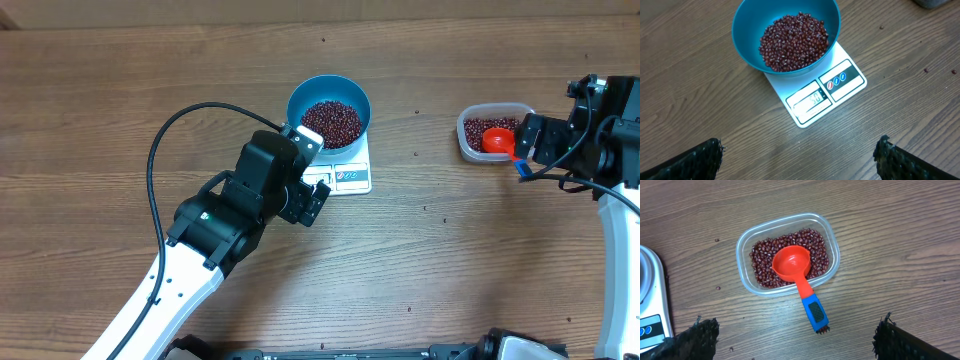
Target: Scoop item into bowl and weigh 150g on scale
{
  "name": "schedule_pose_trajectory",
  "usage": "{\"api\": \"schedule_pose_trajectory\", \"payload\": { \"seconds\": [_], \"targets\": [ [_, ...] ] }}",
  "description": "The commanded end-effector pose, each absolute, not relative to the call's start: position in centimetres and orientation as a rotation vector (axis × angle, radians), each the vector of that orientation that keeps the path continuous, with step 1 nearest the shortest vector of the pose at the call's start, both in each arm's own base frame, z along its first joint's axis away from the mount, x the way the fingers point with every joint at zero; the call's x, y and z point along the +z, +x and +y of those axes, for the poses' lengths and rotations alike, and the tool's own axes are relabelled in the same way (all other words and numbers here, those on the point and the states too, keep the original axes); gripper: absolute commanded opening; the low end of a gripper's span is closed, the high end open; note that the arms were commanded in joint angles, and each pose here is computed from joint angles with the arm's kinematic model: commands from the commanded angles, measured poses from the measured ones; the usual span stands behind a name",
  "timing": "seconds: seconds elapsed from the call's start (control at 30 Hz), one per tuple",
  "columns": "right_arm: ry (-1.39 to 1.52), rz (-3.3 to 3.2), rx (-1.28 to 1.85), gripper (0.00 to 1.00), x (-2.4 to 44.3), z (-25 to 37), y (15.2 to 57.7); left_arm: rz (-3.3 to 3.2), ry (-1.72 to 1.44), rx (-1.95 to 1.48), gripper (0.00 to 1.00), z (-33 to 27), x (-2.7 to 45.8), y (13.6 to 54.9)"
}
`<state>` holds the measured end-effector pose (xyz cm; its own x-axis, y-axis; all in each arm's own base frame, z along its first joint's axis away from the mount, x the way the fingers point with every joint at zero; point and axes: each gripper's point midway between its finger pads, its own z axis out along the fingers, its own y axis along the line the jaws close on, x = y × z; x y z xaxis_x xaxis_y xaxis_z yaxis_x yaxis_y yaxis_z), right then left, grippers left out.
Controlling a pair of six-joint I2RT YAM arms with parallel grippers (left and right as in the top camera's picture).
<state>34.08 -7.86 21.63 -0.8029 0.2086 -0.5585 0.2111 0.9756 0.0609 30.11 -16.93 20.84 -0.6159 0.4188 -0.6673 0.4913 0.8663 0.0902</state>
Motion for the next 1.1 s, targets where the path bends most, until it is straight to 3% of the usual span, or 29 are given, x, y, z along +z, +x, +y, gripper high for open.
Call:
{"api": "schedule_pose_trajectory", "payload": {
  "seconds": [0.0, 0.73, 1.07],
  "targets": [
    [0.278, 2.487, -0.021, 1.00, 23.2, -7.9, 34.4, 2.313, 0.637, -0.152, 0.99, -17.0, 21.1, 30.0],
    [0.278, 2.487, -0.021, 1.00, 23.2, -7.9, 34.4, 2.357, 0.658, -0.140, 1.00, -16.6, 20.3, 29.2],
    [0.278, 2.487, -0.021, 1.00, 23.2, -7.9, 34.4, 2.552, 0.241, -0.254, 1.00, -16.6, 15.4, 27.9]
  ]
}}
